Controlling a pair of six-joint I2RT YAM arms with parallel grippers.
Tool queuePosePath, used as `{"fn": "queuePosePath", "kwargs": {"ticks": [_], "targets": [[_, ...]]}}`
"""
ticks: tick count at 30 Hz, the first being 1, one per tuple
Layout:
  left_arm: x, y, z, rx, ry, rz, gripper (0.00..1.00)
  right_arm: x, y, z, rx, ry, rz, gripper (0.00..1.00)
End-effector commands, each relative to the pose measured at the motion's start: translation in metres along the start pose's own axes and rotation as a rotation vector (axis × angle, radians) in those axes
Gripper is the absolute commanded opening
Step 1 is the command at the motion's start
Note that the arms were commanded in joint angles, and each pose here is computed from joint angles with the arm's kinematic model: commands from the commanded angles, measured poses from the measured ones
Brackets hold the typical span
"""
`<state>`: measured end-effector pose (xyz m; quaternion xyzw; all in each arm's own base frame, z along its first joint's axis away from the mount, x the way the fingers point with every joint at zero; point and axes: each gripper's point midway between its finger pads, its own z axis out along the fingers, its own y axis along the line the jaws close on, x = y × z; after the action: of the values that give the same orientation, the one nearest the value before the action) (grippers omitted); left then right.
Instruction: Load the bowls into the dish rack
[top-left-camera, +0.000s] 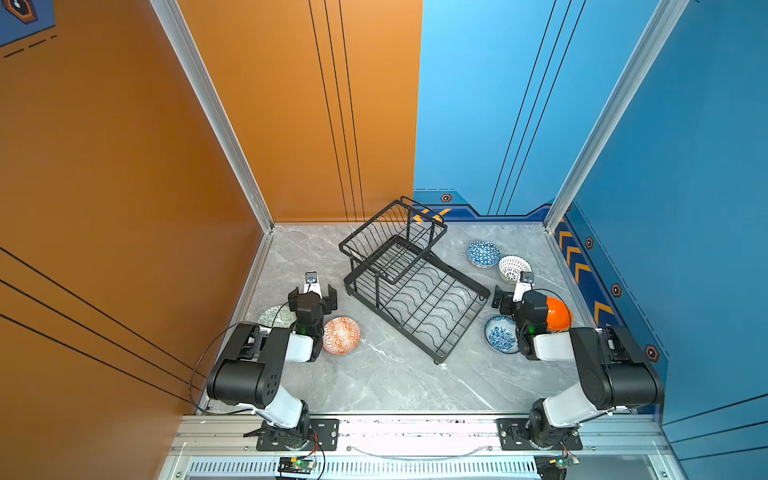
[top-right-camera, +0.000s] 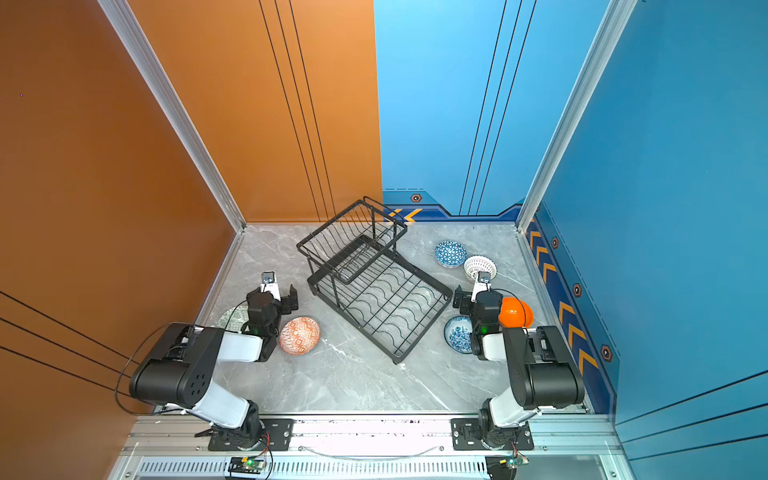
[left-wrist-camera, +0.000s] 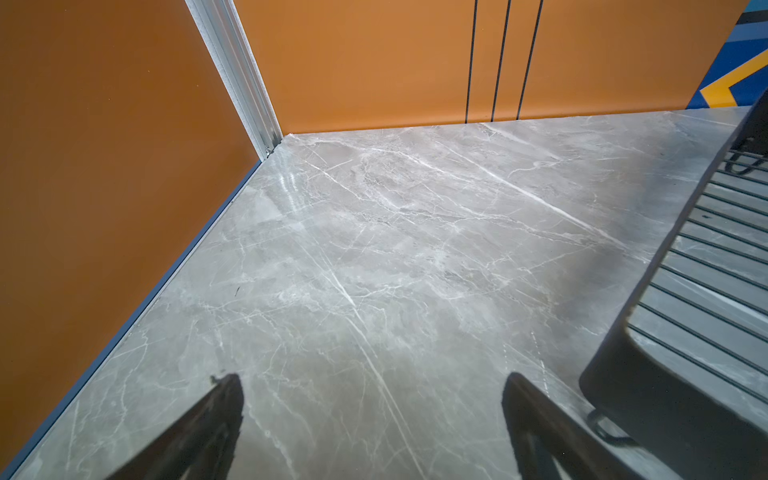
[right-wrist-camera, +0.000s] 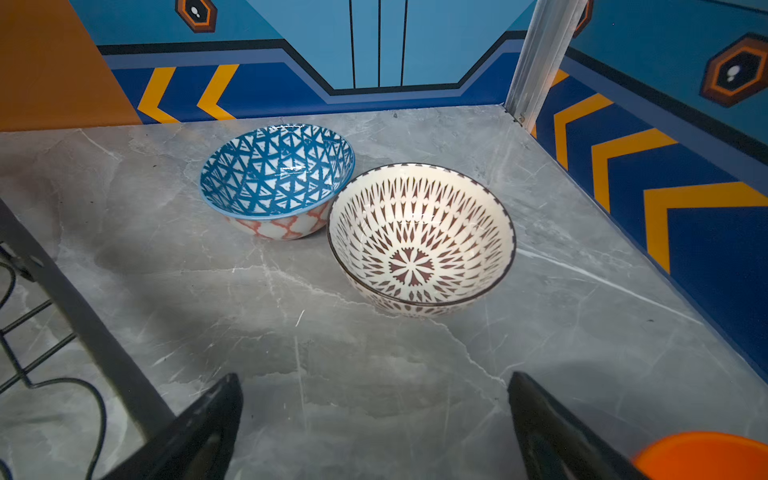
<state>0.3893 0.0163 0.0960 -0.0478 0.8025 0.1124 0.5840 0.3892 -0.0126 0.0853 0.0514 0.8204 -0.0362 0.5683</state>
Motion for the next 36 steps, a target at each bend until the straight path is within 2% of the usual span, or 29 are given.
{"fn": "queuePosePath", "kwargs": {"ticks": [1, 36], "targets": [[0.0009, 0.0008, -0.0001, 0.005, -0.006, 0.006, 0.98, -0.0092, -0.0035, 0.0021, 0.023, -0.022, 0.009, 1.0], [0.0021, 0.0062, 0.0033, 0.003, 0.012, -0.022, 0.98, -0.0092, -0.0043, 0.0021, 0.027, -0.022, 0.009, 1.0]]}}
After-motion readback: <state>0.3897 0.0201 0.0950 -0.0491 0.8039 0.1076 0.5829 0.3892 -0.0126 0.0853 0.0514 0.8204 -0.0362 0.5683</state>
